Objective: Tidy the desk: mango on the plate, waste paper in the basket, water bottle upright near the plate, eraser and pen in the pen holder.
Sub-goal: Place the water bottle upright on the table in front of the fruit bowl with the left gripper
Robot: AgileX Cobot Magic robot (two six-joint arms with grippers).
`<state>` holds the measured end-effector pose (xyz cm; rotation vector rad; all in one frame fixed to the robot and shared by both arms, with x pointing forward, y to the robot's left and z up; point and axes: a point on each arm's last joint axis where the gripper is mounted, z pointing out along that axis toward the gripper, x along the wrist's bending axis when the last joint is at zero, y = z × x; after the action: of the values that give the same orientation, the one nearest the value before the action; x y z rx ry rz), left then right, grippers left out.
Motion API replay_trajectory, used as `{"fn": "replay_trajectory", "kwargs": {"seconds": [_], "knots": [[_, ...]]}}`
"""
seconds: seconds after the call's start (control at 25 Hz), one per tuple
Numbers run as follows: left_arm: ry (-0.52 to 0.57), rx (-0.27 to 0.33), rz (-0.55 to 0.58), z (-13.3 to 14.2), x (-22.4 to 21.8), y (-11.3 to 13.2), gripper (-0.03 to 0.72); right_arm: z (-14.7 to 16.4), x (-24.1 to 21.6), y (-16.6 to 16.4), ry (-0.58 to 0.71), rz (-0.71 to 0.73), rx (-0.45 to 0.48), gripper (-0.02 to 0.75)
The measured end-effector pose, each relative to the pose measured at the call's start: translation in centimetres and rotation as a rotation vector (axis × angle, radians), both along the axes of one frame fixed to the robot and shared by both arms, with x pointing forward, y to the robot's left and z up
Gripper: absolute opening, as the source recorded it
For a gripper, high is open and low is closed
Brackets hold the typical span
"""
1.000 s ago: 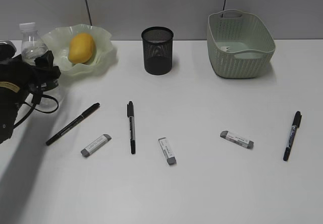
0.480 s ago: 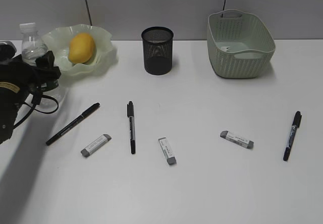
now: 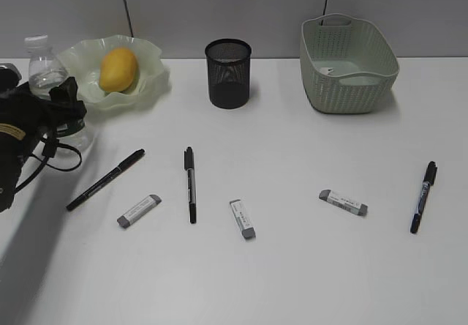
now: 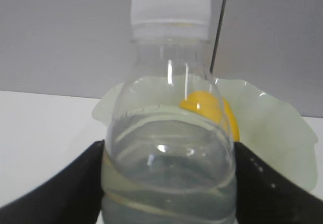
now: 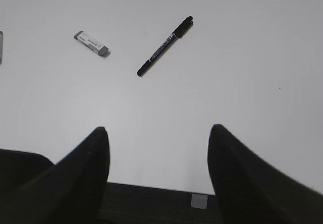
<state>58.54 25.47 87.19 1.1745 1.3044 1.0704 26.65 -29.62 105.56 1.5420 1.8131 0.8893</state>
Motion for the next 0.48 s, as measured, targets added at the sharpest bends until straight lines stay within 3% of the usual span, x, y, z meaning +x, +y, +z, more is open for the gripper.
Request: {"fn": "replay_trajectory", "kwargs": {"seconds": [0.48], "knots": [[0.006,0.007,-0.008,-0.22,-0.87,0.08,0.537,-0.01,0.00,-0.01,0.001,0.000,-0.001,0.489]]}}
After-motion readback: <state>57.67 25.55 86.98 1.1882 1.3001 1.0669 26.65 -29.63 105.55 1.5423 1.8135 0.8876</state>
